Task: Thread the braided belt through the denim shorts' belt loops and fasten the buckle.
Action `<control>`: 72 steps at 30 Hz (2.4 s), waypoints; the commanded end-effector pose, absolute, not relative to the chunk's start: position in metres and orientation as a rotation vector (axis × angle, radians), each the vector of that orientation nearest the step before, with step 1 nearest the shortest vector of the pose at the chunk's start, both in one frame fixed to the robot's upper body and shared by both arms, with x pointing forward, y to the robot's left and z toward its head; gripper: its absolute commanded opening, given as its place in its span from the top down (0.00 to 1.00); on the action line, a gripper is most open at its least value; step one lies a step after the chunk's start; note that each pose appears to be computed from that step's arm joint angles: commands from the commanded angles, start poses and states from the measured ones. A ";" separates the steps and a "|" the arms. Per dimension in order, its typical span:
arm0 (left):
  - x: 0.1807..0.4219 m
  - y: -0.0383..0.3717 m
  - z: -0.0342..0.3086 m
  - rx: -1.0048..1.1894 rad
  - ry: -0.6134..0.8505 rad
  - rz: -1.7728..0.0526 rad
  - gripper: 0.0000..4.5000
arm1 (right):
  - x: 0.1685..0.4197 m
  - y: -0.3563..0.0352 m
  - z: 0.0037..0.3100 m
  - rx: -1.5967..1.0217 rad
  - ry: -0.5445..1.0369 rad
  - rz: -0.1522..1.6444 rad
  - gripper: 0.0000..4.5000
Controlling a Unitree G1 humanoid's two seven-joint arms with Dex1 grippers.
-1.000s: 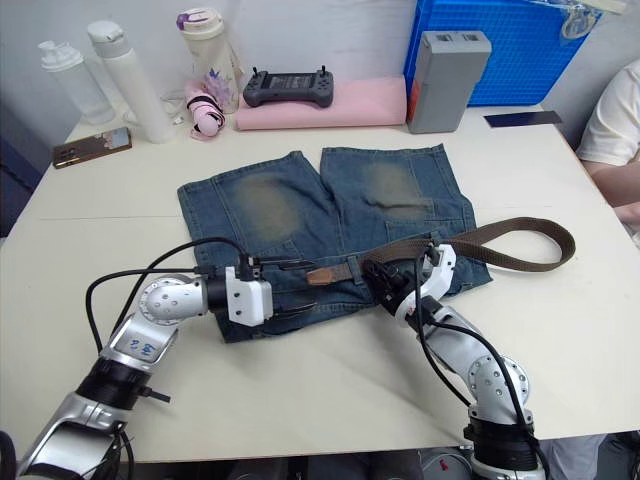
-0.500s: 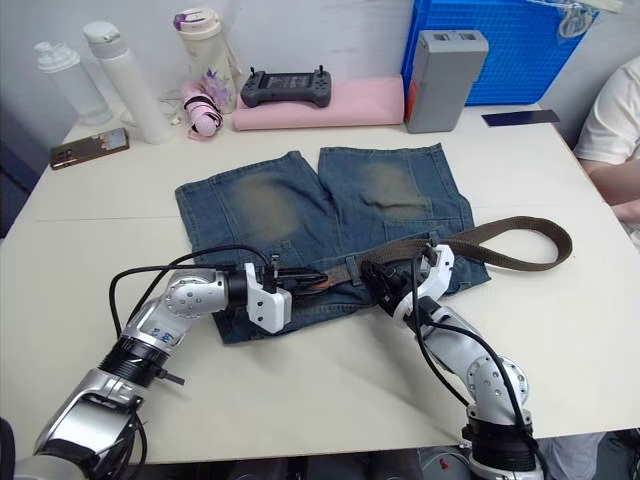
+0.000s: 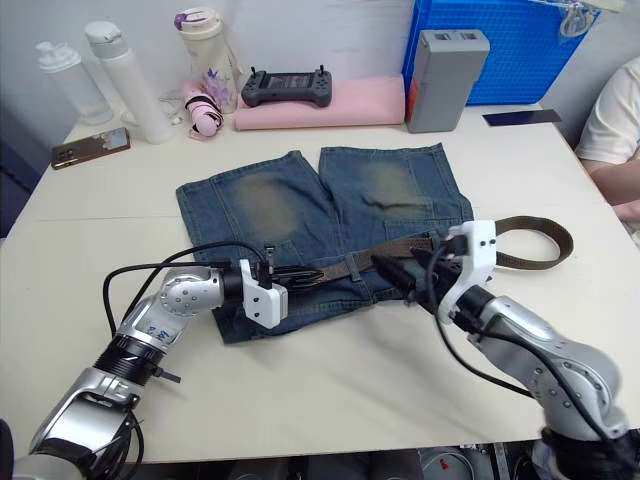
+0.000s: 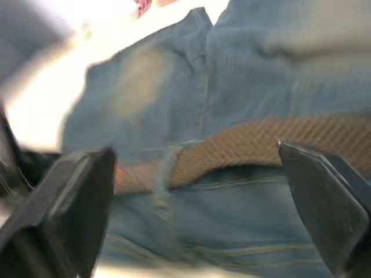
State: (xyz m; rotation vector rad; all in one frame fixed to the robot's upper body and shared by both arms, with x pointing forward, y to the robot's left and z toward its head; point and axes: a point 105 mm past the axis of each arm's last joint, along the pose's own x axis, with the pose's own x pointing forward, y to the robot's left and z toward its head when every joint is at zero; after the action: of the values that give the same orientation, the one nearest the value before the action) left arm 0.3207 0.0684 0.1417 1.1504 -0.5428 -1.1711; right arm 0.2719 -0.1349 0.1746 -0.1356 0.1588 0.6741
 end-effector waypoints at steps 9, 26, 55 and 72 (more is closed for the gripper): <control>0.317 0.072 0.156 1.113 -0.588 -1.138 1.00 | 0.294 -0.147 0.118 -1.072 0.090 0.648 0.01; 0.310 0.080 0.155 1.129 -0.590 -1.135 1.00 | 0.317 -0.282 0.116 -0.991 0.398 0.101 1.00; 0.302 0.076 0.164 1.153 -0.694 -1.135 1.00 | 0.264 -0.167 0.210 -0.200 0.302 0.748 0.01; 0.297 0.073 0.169 1.207 -0.767 -1.131 1.00 | 0.272 -0.098 0.153 0.834 0.369 0.748 0.01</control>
State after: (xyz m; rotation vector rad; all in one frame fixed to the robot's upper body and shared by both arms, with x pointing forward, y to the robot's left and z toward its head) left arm 0.3002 0.0748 0.1532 1.1862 -0.6875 -1.1627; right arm 0.2685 -0.0963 0.1503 0.7766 0.3867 0.7815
